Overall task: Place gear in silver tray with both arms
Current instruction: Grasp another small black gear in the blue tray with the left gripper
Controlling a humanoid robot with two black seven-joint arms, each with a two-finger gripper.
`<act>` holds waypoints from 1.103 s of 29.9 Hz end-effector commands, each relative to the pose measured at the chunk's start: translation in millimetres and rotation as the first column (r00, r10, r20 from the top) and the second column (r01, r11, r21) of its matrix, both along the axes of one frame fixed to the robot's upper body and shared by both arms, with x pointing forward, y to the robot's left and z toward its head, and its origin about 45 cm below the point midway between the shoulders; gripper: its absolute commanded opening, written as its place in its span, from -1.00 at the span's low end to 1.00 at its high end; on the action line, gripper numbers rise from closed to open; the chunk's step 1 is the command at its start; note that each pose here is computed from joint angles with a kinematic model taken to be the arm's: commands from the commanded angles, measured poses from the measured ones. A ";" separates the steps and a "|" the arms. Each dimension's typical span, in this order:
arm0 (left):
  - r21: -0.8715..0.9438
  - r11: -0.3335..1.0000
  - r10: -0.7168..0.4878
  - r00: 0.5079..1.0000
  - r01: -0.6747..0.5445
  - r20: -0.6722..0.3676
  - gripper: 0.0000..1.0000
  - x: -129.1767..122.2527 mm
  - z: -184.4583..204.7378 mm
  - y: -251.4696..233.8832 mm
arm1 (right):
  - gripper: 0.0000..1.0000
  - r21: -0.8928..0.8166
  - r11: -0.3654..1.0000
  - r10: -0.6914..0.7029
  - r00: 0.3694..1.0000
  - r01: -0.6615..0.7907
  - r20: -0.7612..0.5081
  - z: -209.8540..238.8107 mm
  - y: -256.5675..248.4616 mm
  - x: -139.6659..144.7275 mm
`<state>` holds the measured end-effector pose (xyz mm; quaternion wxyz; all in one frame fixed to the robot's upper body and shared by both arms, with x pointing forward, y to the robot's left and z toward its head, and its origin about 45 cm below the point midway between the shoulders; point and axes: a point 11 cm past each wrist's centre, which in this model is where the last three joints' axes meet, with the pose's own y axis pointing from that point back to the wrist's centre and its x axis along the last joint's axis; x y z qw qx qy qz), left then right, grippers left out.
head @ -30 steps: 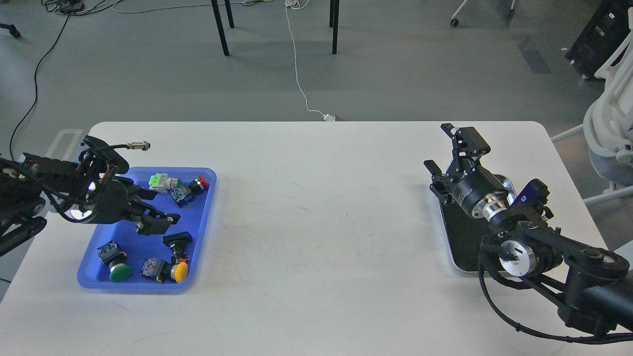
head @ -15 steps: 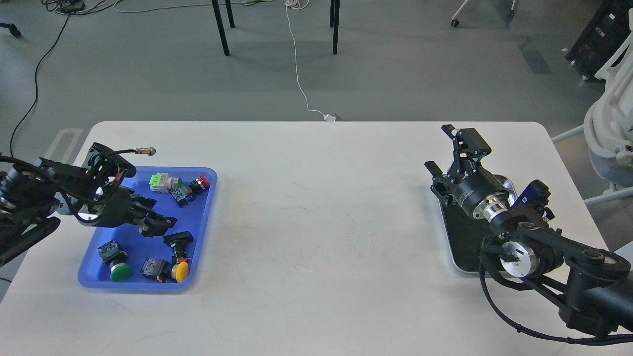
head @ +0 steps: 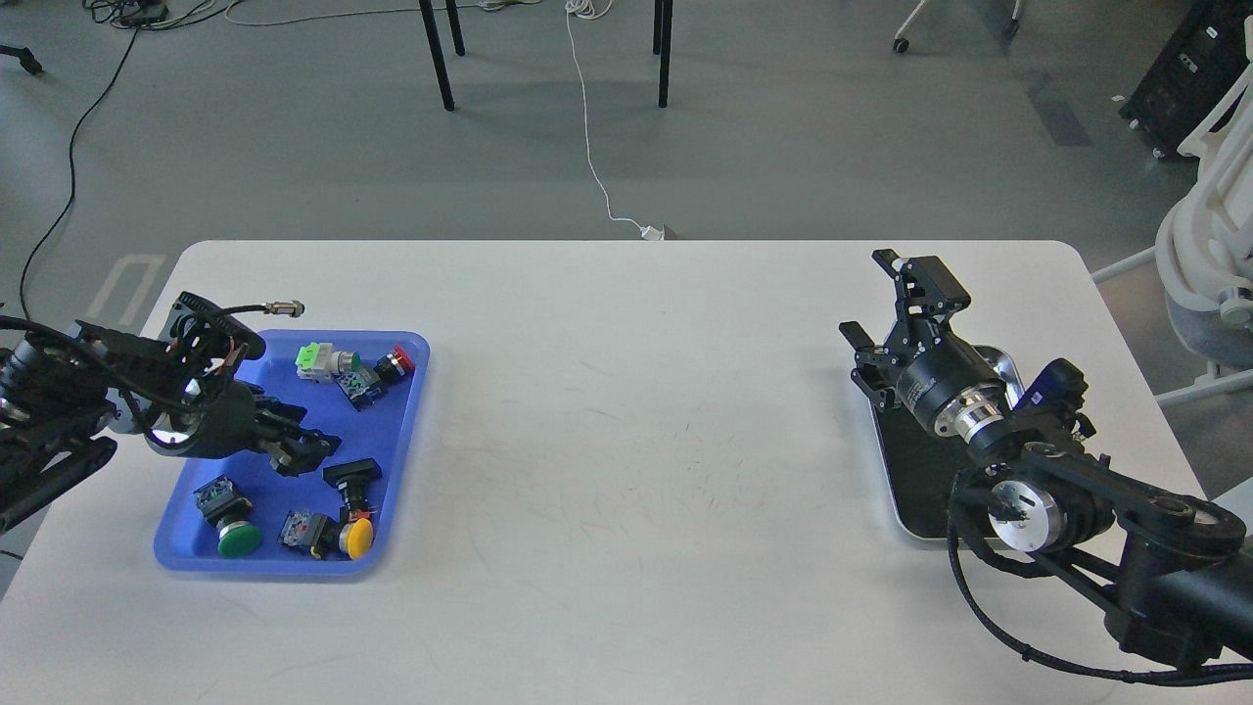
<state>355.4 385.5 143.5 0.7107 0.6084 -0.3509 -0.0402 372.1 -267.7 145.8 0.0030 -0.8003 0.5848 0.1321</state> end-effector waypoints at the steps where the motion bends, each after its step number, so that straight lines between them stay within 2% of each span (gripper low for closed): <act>1: 0.000 1.000 0.000 1.000 0.000 -0.002 -0.24 -0.3 -1.5 -0.4 | 0.96 0.002 1.000 0.001 1.000 -0.001 -0.001 -0.5 1.0 -0.5; 13: 0.007 1.000 0.013 1.000 -0.013 -0.006 -0.23 -0.6 -3.5 3.9 | 0.96 0.004 1.000 0.001 1.000 -0.001 0.003 1.4 1.1 0.3; 15: 0.009 1.000 0.014 1.000 -0.014 -0.006 -0.30 -0.7 -3.3 4.7 | 0.96 0.003 1.000 0.001 1.000 -0.001 0.003 1.5 0.4 0.3; 18: 0.011 1.000 0.016 1.000 -0.016 -0.005 -0.61 -0.6 -3.3 5.7 | 0.96 0.003 1.000 -0.001 1.000 0.001 0.004 2.0 -0.5 0.6; 24: 0.013 1.000 0.023 1.000 -0.023 -0.004 -0.69 -0.2 -3.4 8.0 | 0.96 0.005 1.000 -0.003 1.000 0.003 0.004 2.0 -0.2 0.7; 33: -0.011 1.000 0.010 1.000 -0.010 0.026 -0.69 6.8 9.0 1.0 | 0.96 0.005 1.000 -0.007 1.000 0.007 0.009 3.6 -1.7 2.0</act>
